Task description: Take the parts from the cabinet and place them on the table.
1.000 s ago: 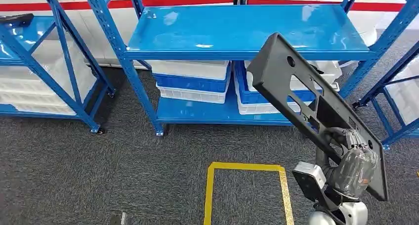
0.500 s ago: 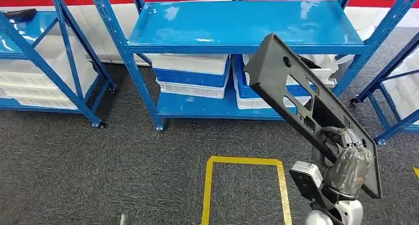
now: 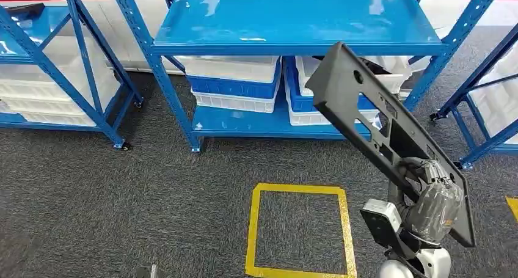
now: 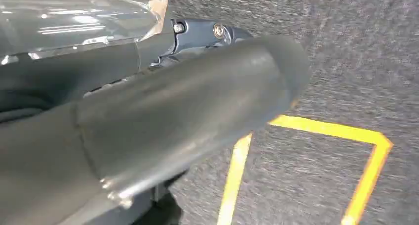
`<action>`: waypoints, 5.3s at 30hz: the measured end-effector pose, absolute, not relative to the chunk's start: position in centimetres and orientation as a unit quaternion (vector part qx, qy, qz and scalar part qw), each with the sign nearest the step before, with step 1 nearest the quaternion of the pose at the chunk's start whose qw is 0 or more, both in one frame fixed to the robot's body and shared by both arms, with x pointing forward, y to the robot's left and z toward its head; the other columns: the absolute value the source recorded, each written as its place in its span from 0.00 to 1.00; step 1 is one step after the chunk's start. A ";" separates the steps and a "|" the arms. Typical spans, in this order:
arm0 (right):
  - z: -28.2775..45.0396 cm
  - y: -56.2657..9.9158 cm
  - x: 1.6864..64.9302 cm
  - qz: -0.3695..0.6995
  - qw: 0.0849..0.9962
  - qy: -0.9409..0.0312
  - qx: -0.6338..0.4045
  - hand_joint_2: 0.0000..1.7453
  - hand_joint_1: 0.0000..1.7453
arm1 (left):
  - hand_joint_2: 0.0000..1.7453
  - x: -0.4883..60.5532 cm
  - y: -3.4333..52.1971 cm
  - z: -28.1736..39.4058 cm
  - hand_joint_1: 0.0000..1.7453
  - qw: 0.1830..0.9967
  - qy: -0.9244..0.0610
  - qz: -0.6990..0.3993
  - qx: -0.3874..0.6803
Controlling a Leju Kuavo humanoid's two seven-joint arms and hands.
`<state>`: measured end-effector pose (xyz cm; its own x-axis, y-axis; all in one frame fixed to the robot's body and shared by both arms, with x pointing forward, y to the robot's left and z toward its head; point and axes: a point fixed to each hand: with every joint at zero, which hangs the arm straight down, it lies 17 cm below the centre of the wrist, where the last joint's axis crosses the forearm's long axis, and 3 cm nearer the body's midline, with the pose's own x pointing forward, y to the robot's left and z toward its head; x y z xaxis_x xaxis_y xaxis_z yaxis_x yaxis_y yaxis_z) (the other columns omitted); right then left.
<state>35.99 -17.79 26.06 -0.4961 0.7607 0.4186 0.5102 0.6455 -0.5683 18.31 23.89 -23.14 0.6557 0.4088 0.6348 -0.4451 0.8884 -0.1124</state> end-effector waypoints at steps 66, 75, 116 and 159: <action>24.2 -17.1 37.1 0.179 0.355 -0.860 -0.320 1.00 1.00 | 0.00 18.0 24.6 -23.2 0.00 0.903 -0.340 0.260 0.041; 25.4 -16.4 37.5 0.171 0.346 -0.867 -0.314 1.00 1.00 | 0.00 18.6 24.6 -23.0 0.00 0.900 -0.346 0.262 0.042; 24.7 -16.5 37.2 0.176 0.353 -0.862 -0.319 1.00 1.00 | 0.00 17.7 23.8 -23.1 0.00 0.901 -0.340 0.269 0.035; 24.0 -17.2 35.5 0.167 0.366 -0.852 -0.335 1.00 1.00 | 0.00 17.8 26.7 -22.9 0.00 0.896 -0.354 0.246 0.103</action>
<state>35.52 -17.17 23.99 -0.5065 0.6937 0.5120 0.4485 0.7192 -0.5307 17.80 26.75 -22.90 0.6287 0.3678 0.6852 -0.5142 0.8576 0.0114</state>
